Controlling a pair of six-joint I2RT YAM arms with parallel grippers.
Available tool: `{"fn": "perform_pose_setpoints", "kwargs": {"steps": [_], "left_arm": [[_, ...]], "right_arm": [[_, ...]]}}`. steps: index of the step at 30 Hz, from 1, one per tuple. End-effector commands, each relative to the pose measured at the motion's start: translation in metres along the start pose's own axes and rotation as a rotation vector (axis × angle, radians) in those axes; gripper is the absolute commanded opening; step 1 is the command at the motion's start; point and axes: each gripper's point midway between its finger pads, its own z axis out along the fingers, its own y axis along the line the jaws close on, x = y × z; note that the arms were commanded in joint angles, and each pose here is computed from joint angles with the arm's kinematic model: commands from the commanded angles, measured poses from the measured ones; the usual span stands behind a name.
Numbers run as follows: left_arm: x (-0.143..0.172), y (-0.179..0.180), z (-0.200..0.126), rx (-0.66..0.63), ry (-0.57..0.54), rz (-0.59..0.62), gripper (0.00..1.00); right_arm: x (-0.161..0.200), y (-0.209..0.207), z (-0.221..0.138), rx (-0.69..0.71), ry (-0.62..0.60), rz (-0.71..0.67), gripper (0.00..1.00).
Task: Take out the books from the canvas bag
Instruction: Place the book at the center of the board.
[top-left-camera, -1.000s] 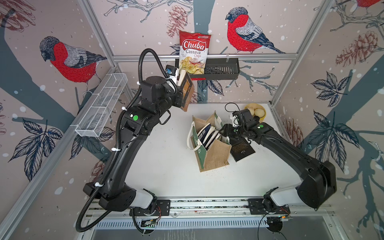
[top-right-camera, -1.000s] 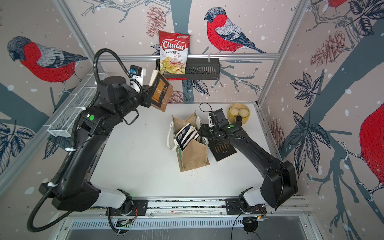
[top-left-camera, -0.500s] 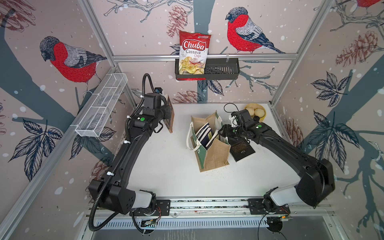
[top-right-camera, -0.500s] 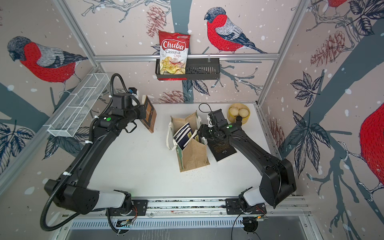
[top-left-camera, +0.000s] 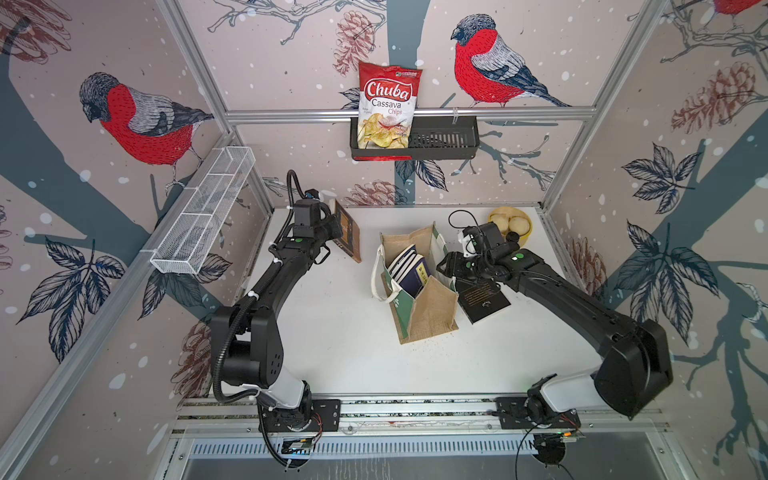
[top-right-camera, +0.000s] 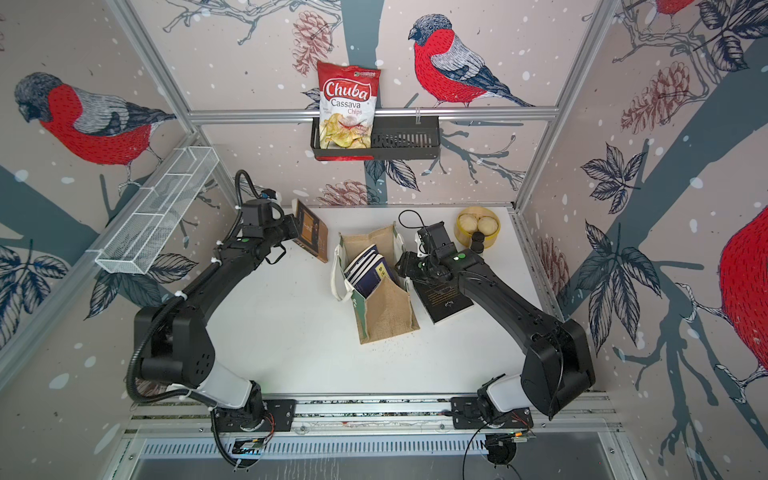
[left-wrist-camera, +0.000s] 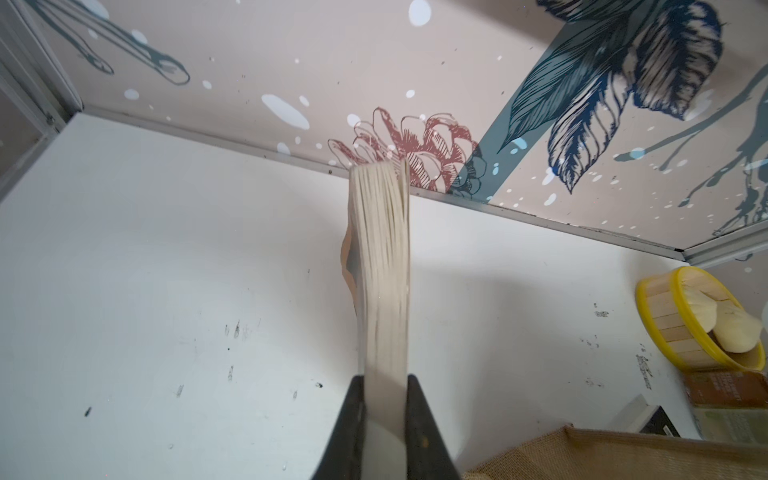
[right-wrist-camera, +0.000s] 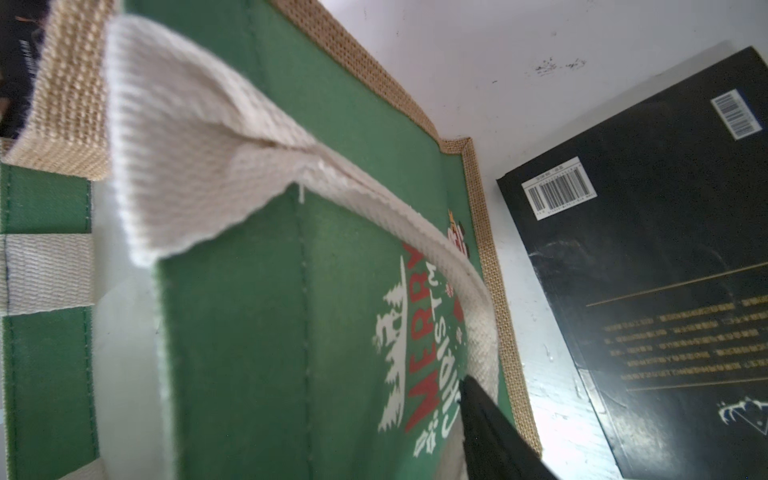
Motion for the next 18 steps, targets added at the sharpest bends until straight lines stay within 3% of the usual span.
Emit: {"fn": "perform_pose_setpoints", "kwargs": {"steps": [1,8,11,12,14,15,17,18], "left_arm": [[-0.021,0.012,0.010,0.011,-0.131,-0.091,0.00],[0.006,0.068,0.010,-0.187,-0.130,-0.162,0.07],[0.020,0.086,0.009,-0.228,-0.110,-0.192,0.16],[0.025,0.091,0.009,-0.238,-0.103,-0.207,0.29],[0.036,0.102,0.007,-0.261,-0.091,-0.240,0.67],[0.039,0.106,0.006,-0.266,-0.092,-0.254,0.81],[0.042,0.109,0.003,-0.271,-0.089,-0.262,0.96],[0.042,0.109,0.002,-0.274,-0.086,-0.262,0.97]], "right_arm": [[-0.002,0.001,-0.003,0.000,-0.016,-0.015,0.60],[-0.004,0.001,-0.007,0.004,-0.031,-0.017,0.60],[-0.005,0.003,-0.007,-0.003,-0.034,-0.016,0.59],[-0.004,0.003,-0.007,-0.004,-0.032,-0.017,0.59],[-0.005,0.004,-0.007,-0.004,-0.033,-0.018,0.59],[-0.005,0.004,-0.007,-0.005,-0.033,-0.018,0.59],[-0.006,0.005,-0.008,-0.005,-0.036,-0.020,0.59],[-0.006,0.006,-0.009,-0.006,-0.038,-0.021,0.59]]}}
